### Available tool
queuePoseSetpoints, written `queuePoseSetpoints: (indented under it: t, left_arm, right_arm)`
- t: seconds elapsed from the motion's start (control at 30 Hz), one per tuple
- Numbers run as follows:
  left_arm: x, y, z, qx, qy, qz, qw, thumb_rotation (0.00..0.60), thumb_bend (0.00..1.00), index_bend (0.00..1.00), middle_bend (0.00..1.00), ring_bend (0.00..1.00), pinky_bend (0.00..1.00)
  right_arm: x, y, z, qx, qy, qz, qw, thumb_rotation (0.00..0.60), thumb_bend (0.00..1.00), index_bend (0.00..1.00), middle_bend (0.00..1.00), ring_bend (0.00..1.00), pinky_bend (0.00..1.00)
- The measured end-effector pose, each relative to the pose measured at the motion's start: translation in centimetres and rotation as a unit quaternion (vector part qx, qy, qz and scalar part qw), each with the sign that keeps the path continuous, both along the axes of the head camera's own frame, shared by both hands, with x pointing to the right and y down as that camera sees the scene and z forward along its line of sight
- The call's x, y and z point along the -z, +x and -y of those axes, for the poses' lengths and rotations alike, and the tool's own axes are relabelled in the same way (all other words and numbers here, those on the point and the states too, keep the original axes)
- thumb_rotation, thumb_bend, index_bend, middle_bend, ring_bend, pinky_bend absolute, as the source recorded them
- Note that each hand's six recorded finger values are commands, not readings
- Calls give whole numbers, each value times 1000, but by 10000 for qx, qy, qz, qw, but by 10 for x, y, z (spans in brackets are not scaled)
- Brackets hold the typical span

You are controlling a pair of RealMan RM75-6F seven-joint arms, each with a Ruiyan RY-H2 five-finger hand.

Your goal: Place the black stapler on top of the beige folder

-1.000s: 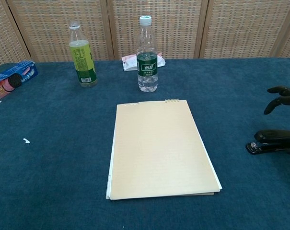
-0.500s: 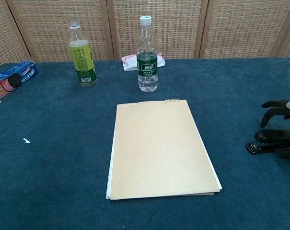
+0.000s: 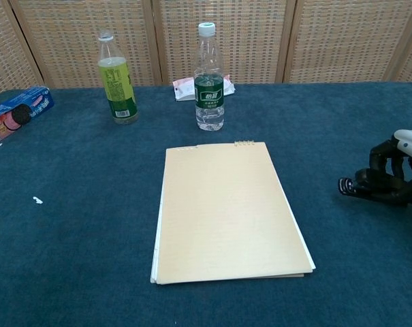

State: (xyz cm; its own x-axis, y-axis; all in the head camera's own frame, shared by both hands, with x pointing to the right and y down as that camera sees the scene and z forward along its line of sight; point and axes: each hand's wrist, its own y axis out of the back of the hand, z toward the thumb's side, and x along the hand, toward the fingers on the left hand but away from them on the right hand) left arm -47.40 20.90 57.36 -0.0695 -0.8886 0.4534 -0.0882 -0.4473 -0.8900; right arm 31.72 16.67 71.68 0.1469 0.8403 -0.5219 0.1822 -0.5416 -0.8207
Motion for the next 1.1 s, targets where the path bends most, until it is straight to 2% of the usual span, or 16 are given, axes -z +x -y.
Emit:
queuePoseSetpoints:
  t: [0.2,0.33,0.63,0.77,0.97,1.03,1.1]
  left_arm:
    - [1,0,0,8,25,-14,10000,600,6,0,0,0,0]
    - [2,-1,0,4,29,18,10000,600,6,0,0,0,0]
    - [4,-1,-1,11,12,-59,10000,600,5,0,0,0,0]
    - [5,-3,-1,42,5,-113,9999,600,5,0,0,0,0]
    - [6,-6,0,117,0,-205,9997,600,5,0,0,0,0]
    - [7,-7,0,131,-9,-242,9996,600,5,0,0,0,0]
    - [7,-8,1,143,-14,-266,9995,600,5,0,0,0,0]
  right_arm:
    - [11,-18,2,109,96,269,9995,600,485,801,698,668,869]
    - [23,-43,4,329,195,476,9981,600,485,801,698,668,869]
    - [50,-142,10,999,324,883,9905,600,485,801,698,668,869]
    - [51,-184,10,1146,232,985,9882,600,485,800,697,668,868]
    - [47,-227,7,1342,63,1041,9854,600,485,796,678,655,866]
    - [45,-235,6,1371,51,1037,9851,600,477,771,641,616,861]
    - [42,-240,5,1403,29,1012,9849,600,420,679,520,483,775]
